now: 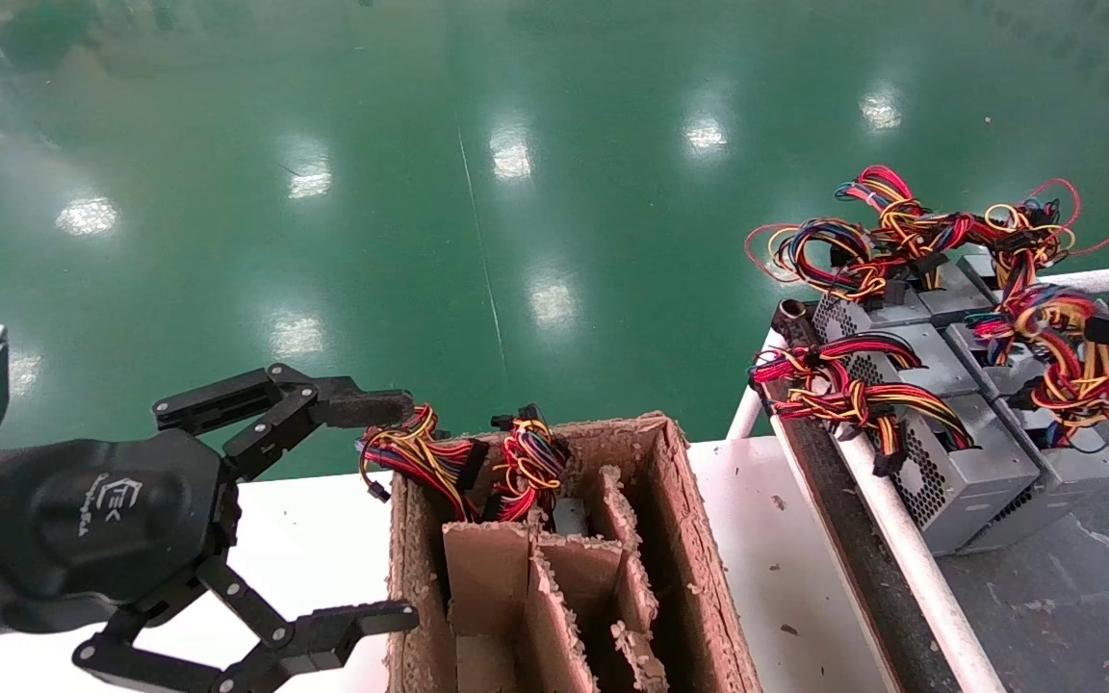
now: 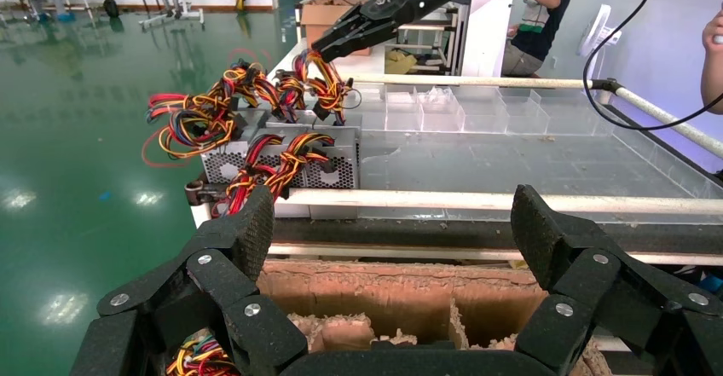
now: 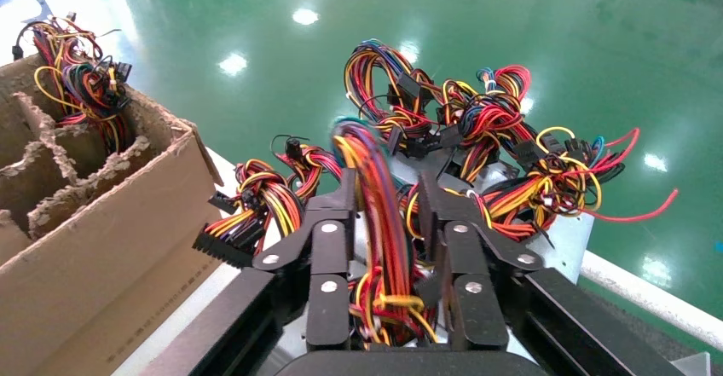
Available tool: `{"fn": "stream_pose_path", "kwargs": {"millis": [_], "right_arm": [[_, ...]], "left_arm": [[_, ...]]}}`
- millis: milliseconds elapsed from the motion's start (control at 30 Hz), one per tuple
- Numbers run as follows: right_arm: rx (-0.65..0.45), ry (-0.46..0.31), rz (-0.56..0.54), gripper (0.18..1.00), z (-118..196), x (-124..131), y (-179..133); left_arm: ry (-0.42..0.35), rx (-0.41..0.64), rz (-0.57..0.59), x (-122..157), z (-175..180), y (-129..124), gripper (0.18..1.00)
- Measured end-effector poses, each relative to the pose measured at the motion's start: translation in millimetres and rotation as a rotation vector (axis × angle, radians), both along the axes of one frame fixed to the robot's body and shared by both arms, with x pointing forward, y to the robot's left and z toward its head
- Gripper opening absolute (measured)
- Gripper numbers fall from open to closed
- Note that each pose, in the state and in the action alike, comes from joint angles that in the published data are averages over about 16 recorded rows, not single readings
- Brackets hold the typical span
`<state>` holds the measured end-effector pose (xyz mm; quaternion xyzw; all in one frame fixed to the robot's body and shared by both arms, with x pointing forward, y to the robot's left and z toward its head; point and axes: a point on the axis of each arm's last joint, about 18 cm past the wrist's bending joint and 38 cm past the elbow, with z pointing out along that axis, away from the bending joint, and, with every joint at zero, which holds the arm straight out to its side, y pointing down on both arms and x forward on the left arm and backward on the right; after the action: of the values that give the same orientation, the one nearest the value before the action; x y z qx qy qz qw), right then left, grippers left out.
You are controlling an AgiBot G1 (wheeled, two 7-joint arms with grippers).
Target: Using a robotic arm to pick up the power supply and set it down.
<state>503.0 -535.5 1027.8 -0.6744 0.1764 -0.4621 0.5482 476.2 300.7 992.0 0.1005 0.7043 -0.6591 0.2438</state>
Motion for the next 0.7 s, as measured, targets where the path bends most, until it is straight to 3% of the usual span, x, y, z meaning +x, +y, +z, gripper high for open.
{"fn": "stream_pose_path", "kwargs": {"millis": [300,700], "right_arm": [[0.002,-0.011,0.05,0.458,4,-1,12],[-0.035,-0.021,0.171,0.727,3,8,55]], "left_arm": [[0.0,0.0,0.0,0,0,0,1.001],[0.0,0.0,0.0,0,0,0,1.001]]}}
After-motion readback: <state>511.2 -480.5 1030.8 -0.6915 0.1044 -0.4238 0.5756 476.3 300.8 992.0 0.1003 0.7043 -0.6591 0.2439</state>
